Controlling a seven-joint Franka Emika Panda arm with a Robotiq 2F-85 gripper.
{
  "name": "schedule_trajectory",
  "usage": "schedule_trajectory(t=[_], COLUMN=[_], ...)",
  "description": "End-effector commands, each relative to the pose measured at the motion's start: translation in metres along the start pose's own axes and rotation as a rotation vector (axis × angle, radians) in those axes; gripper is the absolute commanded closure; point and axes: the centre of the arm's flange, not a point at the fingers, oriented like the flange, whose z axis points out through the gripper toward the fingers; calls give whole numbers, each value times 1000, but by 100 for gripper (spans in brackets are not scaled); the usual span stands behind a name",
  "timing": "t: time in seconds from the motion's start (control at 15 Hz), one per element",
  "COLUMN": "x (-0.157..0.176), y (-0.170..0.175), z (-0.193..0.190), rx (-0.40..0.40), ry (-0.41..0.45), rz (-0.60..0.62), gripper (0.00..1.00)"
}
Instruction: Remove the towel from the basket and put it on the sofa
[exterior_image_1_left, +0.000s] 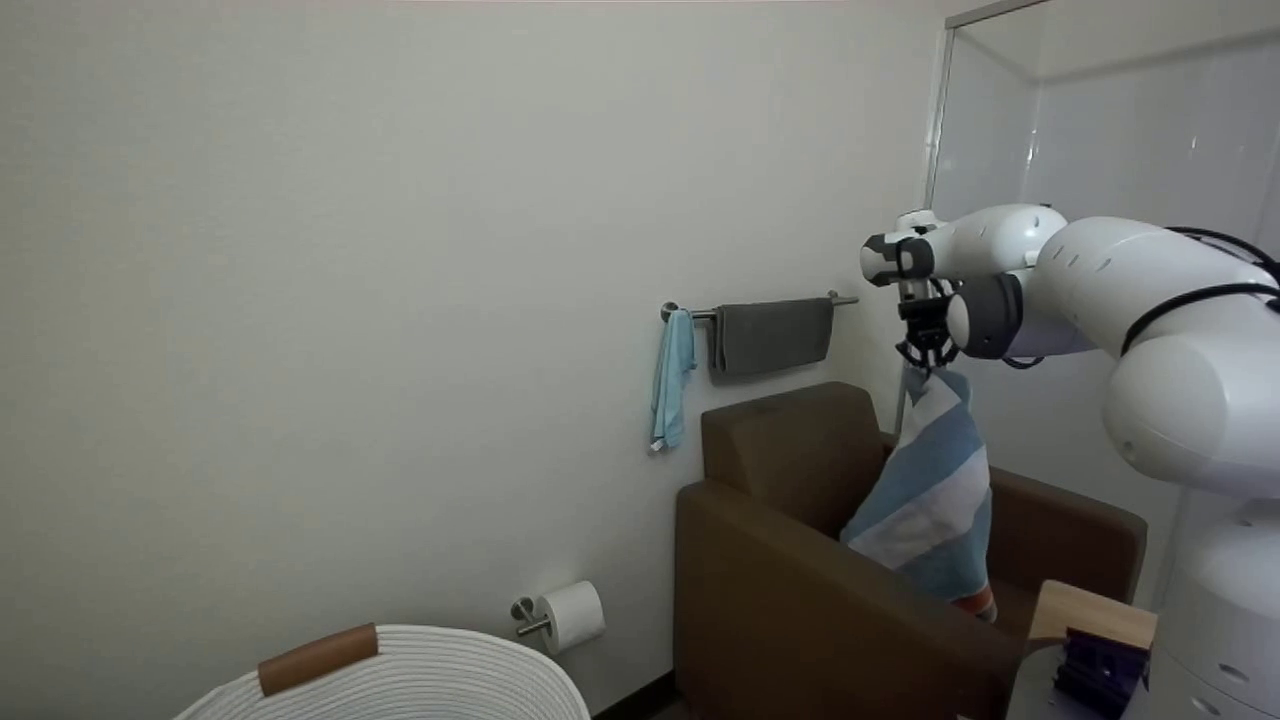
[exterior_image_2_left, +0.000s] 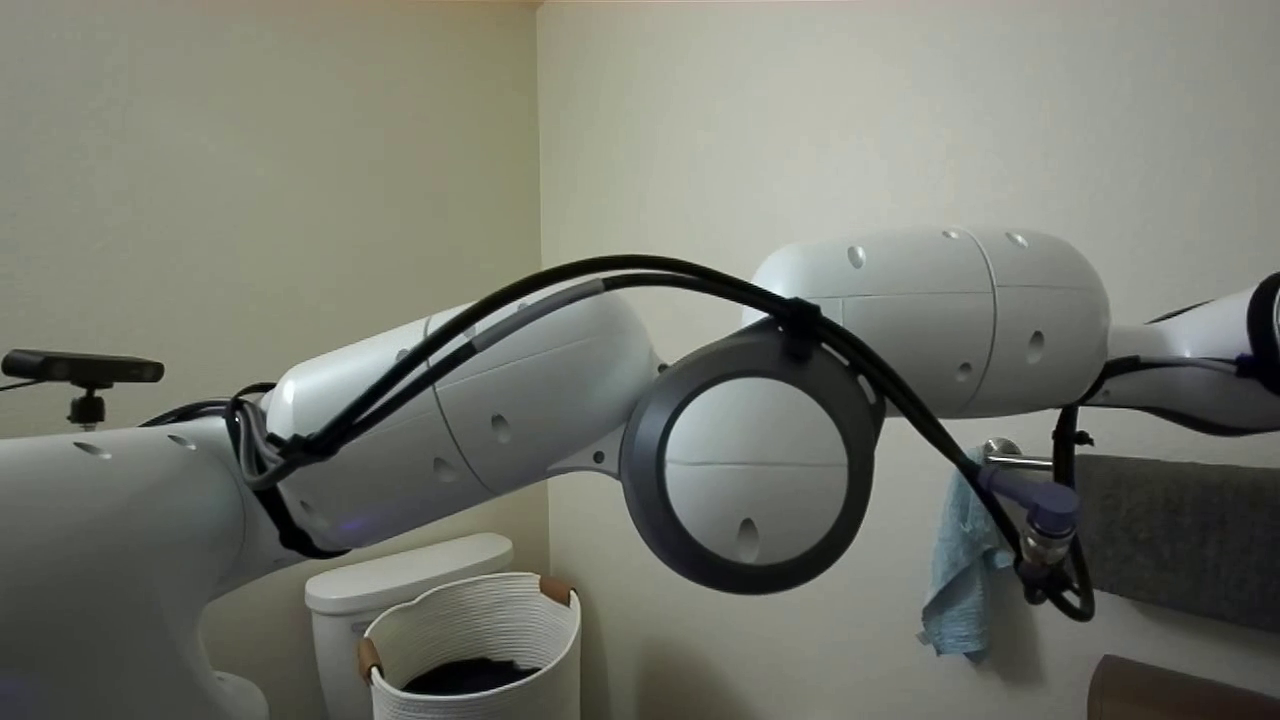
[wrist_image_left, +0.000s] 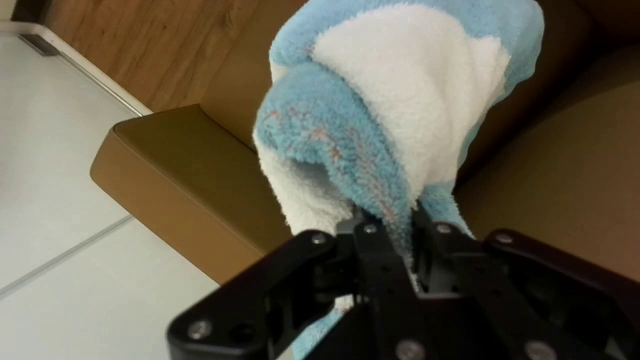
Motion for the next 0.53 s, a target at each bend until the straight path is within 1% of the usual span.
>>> schedule_trajectory(t=[0.0,0.2,0.47], x=[6,2,-3], y=[-3,-7,-8], z=[-8,-7,-4], rx=[44,69,55], ry=[73,18,-40], rz=[4,2,0], gripper=[93,93,93])
